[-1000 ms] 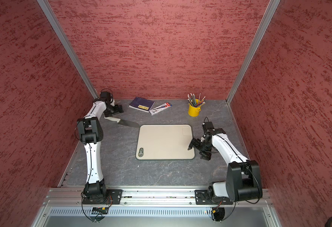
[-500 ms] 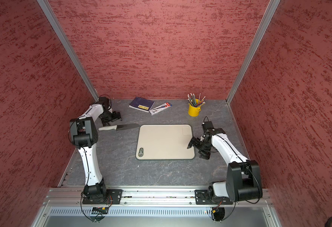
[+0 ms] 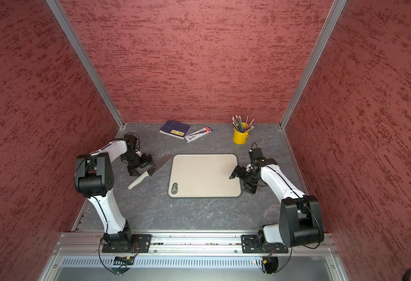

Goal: Align the knife with the edge of the cutting board
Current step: Adjust the knife at the center of the board, then pick up the knife at the center of the board.

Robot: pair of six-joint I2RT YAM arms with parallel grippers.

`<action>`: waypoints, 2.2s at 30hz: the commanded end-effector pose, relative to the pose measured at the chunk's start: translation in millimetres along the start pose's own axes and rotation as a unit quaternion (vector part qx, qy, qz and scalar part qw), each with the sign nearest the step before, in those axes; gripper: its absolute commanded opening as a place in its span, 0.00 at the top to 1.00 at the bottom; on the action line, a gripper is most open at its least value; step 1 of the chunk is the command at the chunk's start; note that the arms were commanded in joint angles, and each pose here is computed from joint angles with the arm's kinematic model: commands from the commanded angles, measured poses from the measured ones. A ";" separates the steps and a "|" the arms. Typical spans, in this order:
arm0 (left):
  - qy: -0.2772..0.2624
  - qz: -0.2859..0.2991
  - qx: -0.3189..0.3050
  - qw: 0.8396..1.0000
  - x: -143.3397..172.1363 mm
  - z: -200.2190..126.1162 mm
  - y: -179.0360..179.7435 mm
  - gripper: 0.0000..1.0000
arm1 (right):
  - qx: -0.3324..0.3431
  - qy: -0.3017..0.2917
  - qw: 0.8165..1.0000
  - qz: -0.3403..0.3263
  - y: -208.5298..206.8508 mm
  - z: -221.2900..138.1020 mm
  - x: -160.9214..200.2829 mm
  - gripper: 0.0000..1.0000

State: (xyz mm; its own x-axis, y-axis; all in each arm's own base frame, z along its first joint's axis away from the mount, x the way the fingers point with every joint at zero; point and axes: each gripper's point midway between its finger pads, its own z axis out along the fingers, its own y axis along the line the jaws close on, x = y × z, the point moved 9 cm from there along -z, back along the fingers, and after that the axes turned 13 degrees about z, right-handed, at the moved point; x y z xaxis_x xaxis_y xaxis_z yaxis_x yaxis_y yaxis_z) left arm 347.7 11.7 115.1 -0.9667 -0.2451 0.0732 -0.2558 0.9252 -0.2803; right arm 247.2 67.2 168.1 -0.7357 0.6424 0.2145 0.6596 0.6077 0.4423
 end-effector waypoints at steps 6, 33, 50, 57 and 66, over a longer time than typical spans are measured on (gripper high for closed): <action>0.076 0.017 0.010 0.997 72.9 7.2 -20.2 0.01 | -0.022 0.006 1.000 0.006 6.0 11.9 -3.9 0.02; 0.083 0.100 -0.121 0.984 106.1 42.5 -48.6 0.35 | -0.017 0.016 1.000 0.002 13.3 16.6 -8.7 0.02; 0.022 0.207 -0.202 0.957 84.8 50.6 -61.2 0.50 | -0.016 0.014 1.000 -0.001 12.7 14.1 -6.6 0.02; 0.032 0.194 -0.180 0.964 89.8 53.0 -57.5 0.64 | -0.015 0.012 1.000 0.005 9.9 15.5 -6.2 0.02; 0.039 0.180 -0.172 0.968 96.1 53.3 -55.2 0.80 | -0.013 0.011 1.000 0.008 7.4 17.8 -6.3 0.02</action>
State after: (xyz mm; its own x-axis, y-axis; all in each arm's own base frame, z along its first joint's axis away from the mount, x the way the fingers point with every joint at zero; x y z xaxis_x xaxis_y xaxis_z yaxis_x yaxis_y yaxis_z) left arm 270.9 -84.5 103.8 -0.9845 0.1469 0.0956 0.1472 0.9891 -0.0040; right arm 261.6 74.7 151.9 -0.7261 0.6391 0.2535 0.6729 0.5846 0.4533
